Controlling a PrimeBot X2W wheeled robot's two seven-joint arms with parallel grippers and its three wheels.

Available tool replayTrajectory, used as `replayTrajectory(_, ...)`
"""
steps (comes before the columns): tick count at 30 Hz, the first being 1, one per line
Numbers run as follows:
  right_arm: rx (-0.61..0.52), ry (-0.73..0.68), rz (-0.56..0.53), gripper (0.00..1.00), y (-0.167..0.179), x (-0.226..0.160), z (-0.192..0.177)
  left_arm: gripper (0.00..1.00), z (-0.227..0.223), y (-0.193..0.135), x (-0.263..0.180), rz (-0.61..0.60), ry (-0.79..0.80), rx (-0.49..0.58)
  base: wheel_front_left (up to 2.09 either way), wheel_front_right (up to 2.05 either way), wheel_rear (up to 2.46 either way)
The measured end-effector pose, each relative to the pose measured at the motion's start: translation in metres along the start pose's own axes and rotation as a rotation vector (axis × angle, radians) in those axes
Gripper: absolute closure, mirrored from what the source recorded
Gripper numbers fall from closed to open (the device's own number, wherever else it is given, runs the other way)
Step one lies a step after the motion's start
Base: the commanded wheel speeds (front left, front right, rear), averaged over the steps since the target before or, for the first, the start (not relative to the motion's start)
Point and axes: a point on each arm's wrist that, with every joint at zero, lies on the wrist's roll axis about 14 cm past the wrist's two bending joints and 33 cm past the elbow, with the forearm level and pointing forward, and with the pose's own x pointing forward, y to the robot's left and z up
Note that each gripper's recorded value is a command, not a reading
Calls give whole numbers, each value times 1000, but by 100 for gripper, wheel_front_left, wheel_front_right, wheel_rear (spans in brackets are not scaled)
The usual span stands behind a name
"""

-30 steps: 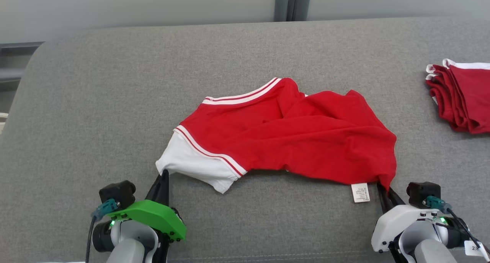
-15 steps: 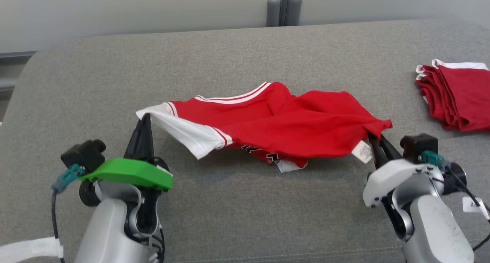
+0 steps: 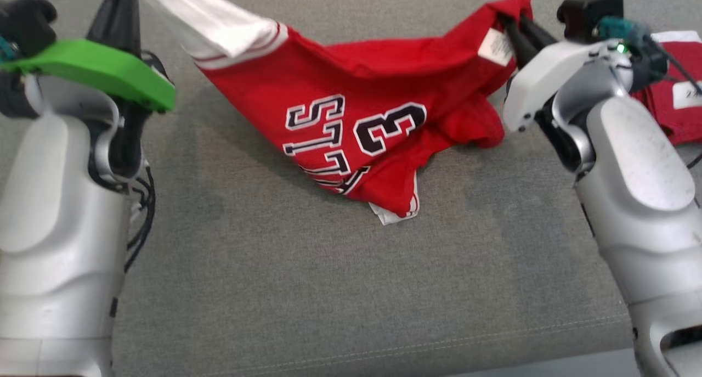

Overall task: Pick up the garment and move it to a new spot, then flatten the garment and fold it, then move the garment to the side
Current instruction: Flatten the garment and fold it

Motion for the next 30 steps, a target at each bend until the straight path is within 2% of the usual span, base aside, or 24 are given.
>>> replayTrajectory(9,-132,-76,-35,100,-35,63,38,100,51,-5,76,-105,-83,122,0,0,0)
replayTrajectory(17,-211,-164,-86,100,-60,109,57,100,94,0,120,-132,-258,152,0,0,0)
replayTrajectory(23,-265,-310,-156,100,-83,118,103,100,128,-3,132,-143,-408,136,0,0,0)
replayTrajectory(30,-301,-494,-218,100,-92,104,166,100,191,-20,118,-170,-629,166,0,0,0)
